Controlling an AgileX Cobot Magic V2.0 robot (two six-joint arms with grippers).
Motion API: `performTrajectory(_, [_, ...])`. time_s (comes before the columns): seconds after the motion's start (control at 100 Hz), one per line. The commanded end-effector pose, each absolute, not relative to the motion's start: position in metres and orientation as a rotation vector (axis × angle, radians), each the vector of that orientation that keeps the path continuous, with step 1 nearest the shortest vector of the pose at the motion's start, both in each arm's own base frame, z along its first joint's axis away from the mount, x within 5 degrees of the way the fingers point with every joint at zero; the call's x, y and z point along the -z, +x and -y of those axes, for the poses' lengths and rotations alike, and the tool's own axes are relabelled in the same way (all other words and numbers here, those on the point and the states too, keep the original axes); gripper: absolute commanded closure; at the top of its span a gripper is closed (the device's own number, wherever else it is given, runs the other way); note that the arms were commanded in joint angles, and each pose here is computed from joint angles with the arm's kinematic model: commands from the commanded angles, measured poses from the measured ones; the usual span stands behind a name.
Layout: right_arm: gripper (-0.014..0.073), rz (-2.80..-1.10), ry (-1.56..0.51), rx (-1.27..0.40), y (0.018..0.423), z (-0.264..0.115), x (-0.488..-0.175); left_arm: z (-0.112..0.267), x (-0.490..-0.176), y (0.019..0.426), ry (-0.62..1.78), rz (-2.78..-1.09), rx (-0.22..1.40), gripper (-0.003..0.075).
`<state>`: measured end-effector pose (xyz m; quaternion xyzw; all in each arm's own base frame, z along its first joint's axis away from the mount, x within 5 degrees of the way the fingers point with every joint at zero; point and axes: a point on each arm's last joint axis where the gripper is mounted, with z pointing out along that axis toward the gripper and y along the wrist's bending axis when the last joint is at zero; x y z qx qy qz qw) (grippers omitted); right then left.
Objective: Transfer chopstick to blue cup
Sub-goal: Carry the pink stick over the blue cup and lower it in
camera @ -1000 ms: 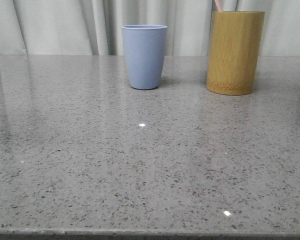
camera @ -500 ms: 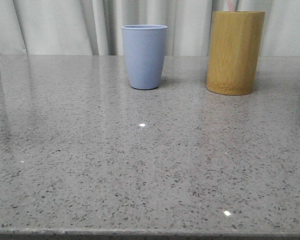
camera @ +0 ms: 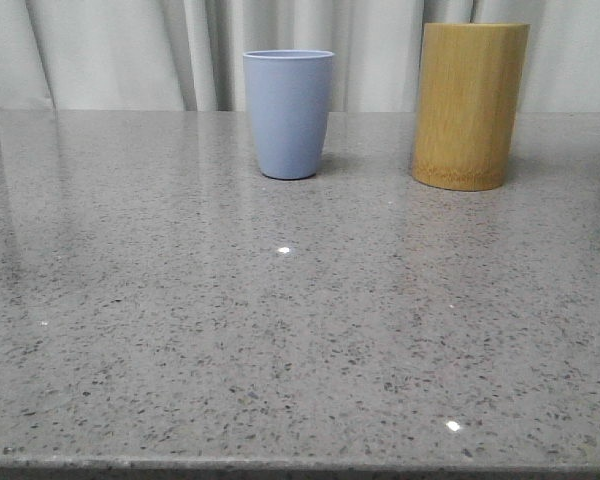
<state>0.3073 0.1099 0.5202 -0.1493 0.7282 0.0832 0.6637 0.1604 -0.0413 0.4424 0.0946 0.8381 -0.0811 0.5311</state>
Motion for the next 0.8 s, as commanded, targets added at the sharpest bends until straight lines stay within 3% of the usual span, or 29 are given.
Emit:
performTrajectory(0.0, [0.0657, -1.461, -0.302, -0.248, 0.283, -0.106, -0.558, 0.040, -0.459, 0.158, 0.199, -1.883, 0.210, 0.0435])
performTrajectory(0.5, [0.0657, -1.329, -0.433, -0.477, 0.294, -0.200, -0.536, 0.040, -0.460, 0.159, 0.198, -1.870, 0.211, 0.0435])
performTrajectory(0.79, [0.0657, -1.372, -0.421, -0.514, 0.323, -0.222, -0.506, 0.040, -0.460, 0.159, 0.198, -1.870, 0.211, 0.0435])
